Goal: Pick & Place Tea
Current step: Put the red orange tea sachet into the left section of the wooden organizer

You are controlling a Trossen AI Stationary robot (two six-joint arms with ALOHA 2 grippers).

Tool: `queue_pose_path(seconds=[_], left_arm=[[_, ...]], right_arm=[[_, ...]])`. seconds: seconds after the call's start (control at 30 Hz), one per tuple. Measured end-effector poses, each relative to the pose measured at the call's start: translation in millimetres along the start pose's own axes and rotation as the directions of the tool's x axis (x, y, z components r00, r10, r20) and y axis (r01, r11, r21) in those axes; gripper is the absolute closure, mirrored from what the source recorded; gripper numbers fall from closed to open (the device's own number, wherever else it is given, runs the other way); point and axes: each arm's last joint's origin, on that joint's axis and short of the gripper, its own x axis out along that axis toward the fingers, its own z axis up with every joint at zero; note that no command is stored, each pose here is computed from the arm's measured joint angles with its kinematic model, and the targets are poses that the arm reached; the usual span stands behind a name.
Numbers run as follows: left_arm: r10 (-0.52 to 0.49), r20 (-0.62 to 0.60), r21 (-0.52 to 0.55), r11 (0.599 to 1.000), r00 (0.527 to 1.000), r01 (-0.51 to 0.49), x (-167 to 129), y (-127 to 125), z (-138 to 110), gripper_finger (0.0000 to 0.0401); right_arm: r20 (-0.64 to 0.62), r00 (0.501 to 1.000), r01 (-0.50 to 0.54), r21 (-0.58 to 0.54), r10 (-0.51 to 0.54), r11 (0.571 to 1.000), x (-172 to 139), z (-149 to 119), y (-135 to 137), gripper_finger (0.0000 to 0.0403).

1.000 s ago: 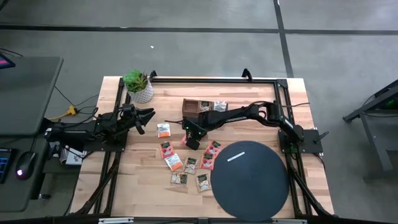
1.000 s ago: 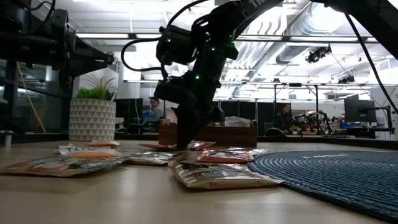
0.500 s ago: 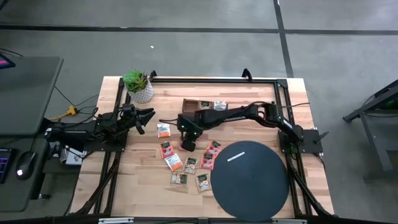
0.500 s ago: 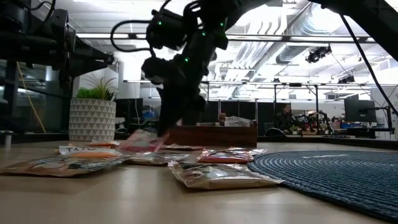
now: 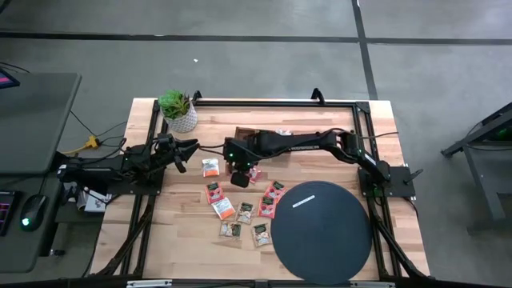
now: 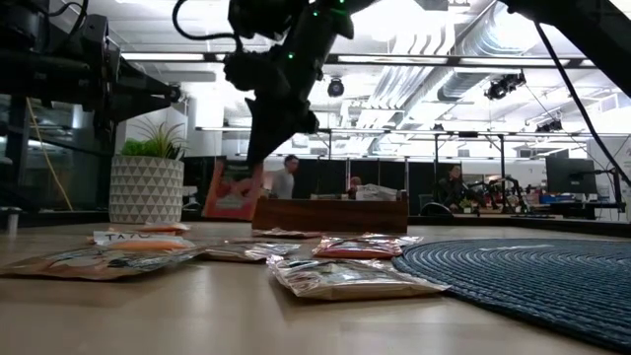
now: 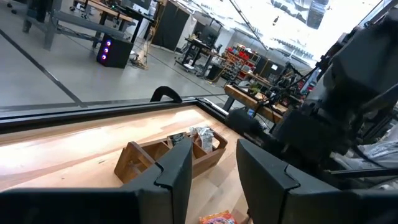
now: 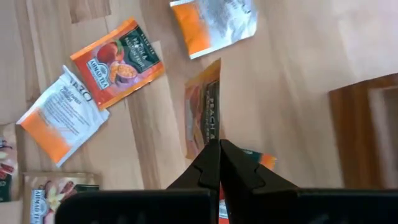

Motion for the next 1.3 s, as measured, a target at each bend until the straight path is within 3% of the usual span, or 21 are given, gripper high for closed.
queue_pose_path(seconds=[0.47,0.93,1.3], left_arm=[[0.000,0.000,0.000,1.000,1.000,0.000,0,0,0,0.0278],[0.000,0.000,0.000,1.000,1.000,0.000,0,0,0,0.0278],[0.000,0.000,0.000,1.000,1.000,0.000,0,0,0,0.0278]], right_arm=[[-0.019,0.996,0.091,-0.090,-0.093,0.992,-22,9,-16,0.0403],[0.010,0.972,0.233,-0.173,-0.234,0.957,-50,25,-54,0.0403],[0.004,0.945,0.325,-0.149,-0.328,0.934,-57,29,-99,0.0403]])
